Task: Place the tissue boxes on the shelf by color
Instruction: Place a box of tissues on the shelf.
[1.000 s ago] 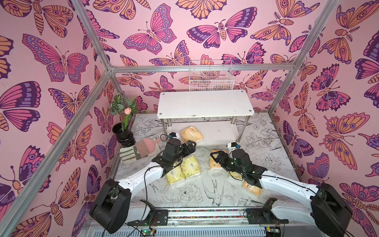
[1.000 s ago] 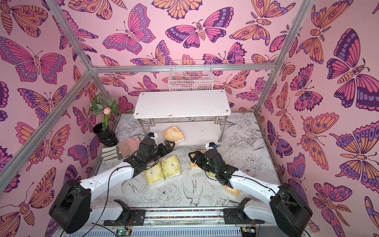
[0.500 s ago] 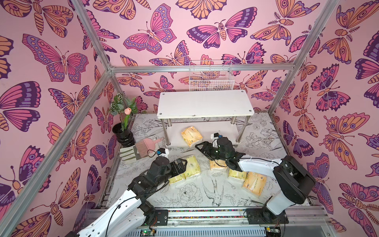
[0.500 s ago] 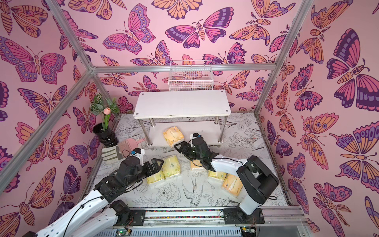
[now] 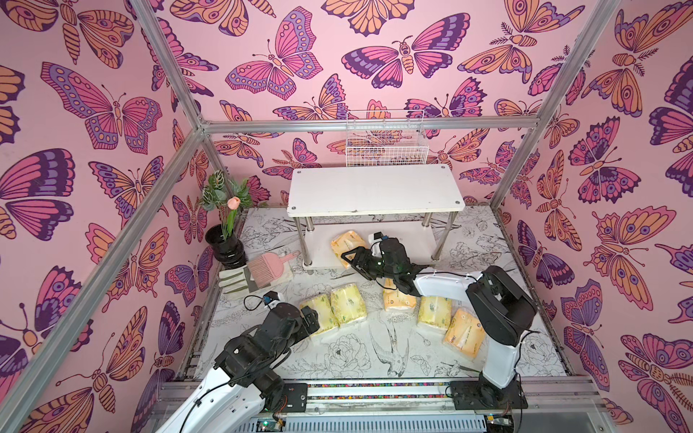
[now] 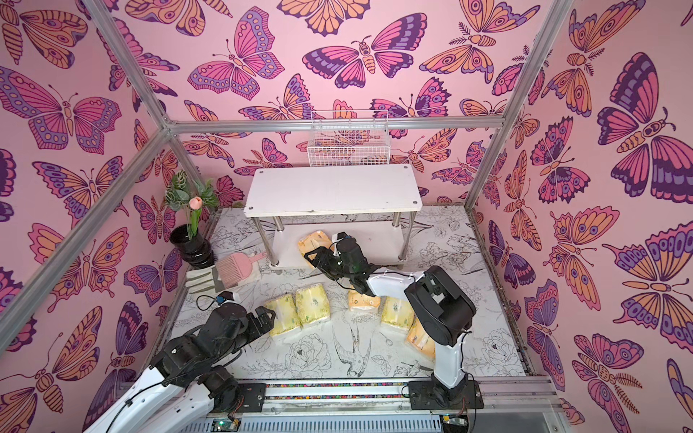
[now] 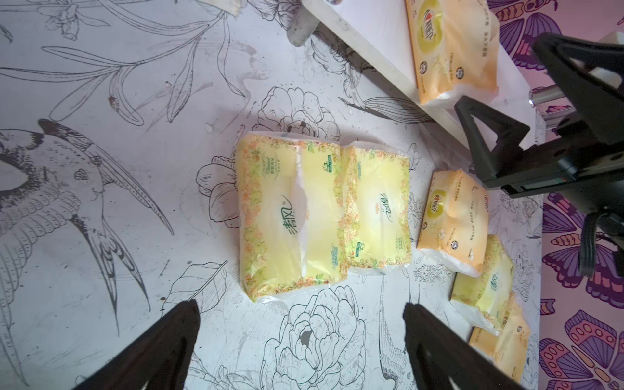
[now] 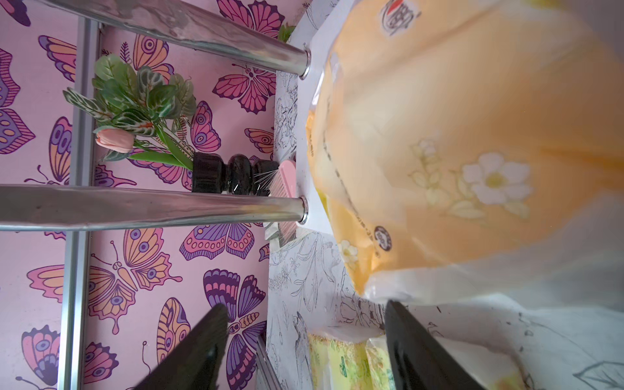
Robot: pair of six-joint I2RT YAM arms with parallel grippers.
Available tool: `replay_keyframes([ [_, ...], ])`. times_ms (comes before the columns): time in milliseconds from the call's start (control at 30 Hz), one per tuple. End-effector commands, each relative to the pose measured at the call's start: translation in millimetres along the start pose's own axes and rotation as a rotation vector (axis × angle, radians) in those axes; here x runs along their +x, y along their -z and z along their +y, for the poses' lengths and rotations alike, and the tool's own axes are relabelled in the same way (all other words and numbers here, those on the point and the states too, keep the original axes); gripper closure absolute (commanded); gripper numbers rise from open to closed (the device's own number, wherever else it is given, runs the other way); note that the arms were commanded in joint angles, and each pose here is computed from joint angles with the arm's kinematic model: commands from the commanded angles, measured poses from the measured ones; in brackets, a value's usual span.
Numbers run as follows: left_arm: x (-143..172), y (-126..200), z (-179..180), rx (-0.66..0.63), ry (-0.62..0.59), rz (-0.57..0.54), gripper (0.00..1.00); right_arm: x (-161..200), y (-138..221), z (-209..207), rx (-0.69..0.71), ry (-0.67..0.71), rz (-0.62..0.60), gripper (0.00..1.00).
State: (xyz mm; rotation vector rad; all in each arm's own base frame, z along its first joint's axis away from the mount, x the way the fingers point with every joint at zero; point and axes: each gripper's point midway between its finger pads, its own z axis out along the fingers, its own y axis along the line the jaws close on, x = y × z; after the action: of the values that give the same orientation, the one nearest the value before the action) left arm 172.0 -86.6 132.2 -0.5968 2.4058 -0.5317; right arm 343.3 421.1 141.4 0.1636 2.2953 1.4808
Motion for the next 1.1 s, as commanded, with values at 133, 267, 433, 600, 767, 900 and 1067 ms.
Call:
replay_keyframes([
  [133,1.7,2.2,12.4,-0.042,0.013,-0.005,0.0,-10.6,-23.6,11.1,-0.026,0.001,0.014,0.25],
  [267,3.0,1.4,13.6,-0.042,0.013,-0.003,0.0,-13.1,-35.0,20.2,-0.045,0.001,0.027,0.26],
  [433,2.9,1.5,14.3,-0.043,0.009,-0.004,0.0,-10.0,-21.6,41.4,-0.088,0.03,0.023,0.27],
  [600,0.6,3.3,13.0,-0.04,-0.014,-0.012,0.0,-22.2,19.4,32.3,-0.02,0.085,-0.063,0.25],
  [767,-2.2,6.8,13.9,-0.048,-0.035,-0.022,0.0,-53.7,47.4,3.9,0.064,0.08,-0.16,0.24],
  [900,-5.9,13.2,15.8,-0.055,-0.042,-0.038,0.0,-80.3,56.2,-14.9,0.108,0.066,-0.225,0.24],
  [1067,-8.9,21.1,18.6,-0.055,-0.04,-0.054,0.0,-104.9,52.3,-33.4,0.153,0.054,-0.279,0.24],
])
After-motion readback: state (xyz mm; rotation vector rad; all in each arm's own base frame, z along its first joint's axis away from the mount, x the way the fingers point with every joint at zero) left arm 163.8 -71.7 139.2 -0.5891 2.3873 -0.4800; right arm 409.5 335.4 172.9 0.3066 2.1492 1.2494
